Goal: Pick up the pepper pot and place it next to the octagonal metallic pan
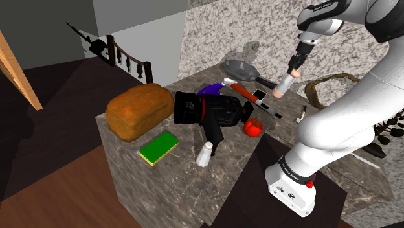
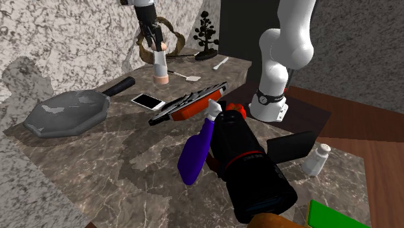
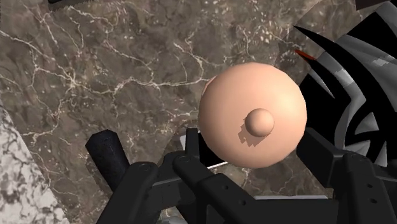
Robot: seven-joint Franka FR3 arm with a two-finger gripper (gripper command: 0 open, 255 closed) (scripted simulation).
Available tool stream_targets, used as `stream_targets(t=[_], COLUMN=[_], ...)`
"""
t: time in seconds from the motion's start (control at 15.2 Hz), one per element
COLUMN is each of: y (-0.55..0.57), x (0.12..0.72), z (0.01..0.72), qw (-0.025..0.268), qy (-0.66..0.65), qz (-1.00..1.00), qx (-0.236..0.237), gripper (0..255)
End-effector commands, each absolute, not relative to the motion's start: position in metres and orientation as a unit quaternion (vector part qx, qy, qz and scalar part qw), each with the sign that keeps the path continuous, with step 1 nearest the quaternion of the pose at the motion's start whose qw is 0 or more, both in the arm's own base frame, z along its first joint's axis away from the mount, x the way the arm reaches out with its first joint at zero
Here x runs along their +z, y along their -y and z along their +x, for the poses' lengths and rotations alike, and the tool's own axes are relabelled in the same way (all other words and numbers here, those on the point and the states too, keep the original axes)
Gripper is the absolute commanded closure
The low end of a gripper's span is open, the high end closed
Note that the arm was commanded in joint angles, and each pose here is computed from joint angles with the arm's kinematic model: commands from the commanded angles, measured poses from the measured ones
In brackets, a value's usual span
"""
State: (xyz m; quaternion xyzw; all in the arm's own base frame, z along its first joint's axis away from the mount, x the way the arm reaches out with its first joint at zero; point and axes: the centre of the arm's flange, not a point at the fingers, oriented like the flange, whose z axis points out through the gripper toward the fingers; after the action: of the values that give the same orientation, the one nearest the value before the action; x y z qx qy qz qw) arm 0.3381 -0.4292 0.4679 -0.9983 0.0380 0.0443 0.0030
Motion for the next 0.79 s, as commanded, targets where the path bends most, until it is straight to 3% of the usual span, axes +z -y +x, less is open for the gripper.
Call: stream_targets(t=[0.0, 0.73], y=[0.429, 0.429], x=[0.458, 0.407], z=[0.338, 0.338], qw=[0.003, 0.003], qy=[-0.038, -0.038], qz=[-0.998, -0.998], qx=[0.044, 0.044], gripper=[255, 255])
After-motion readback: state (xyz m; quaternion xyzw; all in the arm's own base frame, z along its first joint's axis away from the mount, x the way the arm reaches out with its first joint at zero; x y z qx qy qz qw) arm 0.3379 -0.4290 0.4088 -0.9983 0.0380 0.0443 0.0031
